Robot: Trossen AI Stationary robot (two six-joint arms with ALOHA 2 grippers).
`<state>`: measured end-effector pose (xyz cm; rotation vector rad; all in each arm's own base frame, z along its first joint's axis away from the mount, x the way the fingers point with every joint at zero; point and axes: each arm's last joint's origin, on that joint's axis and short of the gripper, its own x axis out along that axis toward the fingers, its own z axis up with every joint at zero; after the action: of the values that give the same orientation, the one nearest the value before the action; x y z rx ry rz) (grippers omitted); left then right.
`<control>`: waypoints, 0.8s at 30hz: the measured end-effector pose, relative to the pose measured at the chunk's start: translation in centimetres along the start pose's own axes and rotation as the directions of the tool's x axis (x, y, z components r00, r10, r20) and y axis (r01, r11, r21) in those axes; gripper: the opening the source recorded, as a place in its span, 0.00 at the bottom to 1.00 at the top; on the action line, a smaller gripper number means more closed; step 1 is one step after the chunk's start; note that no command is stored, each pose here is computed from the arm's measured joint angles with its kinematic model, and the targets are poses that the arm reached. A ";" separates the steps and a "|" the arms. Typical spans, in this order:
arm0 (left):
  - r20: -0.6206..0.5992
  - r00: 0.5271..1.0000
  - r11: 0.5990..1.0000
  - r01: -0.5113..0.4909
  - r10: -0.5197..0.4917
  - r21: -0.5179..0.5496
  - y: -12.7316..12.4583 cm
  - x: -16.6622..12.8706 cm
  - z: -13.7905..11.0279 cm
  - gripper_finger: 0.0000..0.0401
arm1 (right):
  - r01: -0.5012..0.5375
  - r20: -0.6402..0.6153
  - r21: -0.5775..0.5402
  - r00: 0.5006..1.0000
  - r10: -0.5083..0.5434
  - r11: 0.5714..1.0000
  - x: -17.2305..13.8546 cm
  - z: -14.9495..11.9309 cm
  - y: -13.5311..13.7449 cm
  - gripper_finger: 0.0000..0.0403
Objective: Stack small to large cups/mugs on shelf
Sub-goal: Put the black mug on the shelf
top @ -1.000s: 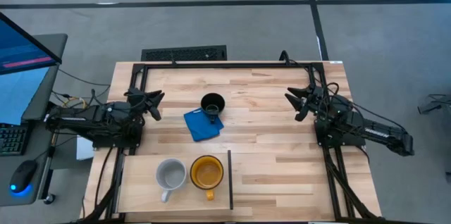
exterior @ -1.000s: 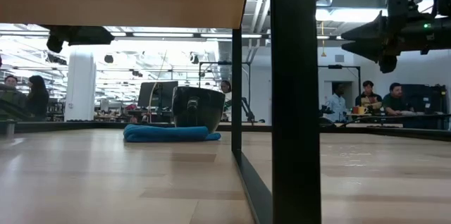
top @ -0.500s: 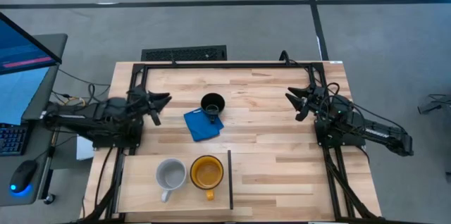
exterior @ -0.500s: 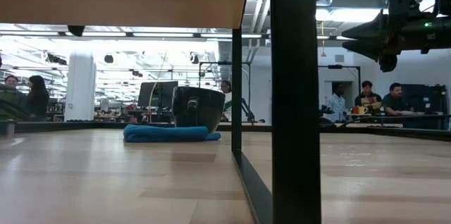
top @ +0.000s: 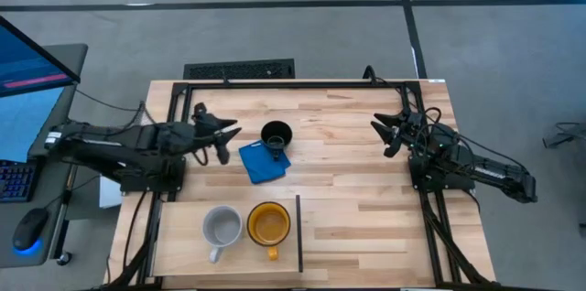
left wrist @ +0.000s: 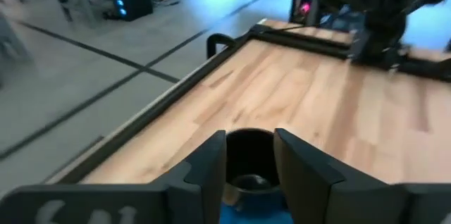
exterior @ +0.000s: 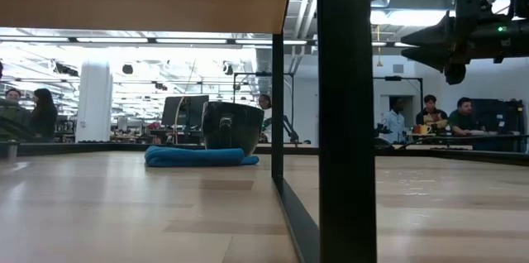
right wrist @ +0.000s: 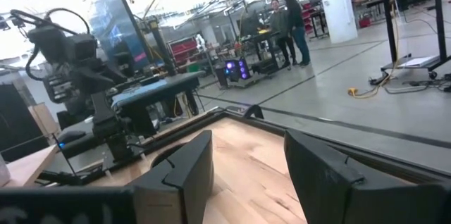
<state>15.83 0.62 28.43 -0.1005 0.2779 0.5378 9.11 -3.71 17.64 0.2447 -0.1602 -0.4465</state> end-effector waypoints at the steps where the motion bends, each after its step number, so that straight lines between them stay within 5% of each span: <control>1: -0.008 1.000 1.000 -0.016 0.016 0.020 -0.2 0.5 0.4 0.30 | 0.000 0.000 0.000 1.000 0.000 1.000 0.0 0.0 0.0 0.50; 10: -0.098 0.987 0.974 -0.108 0.130 0.199 -0.7 5.2 2.7 0.46 | -0.001 0.000 0.000 1.000 0.001 1.000 0.0 0.0 0.0 0.50; 24: -0.404 0.915 0.999 0.037 -0.019 0.037 2.2 9.4 5.0 0.40 | -0.001 0.000 0.001 1.000 0.001 1.000 0.0 0.0 0.0 0.50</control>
<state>23.63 7.92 30.45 -0.1735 0.6920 0.4785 9.11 -3.71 17.65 0.2454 -0.1606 -0.4459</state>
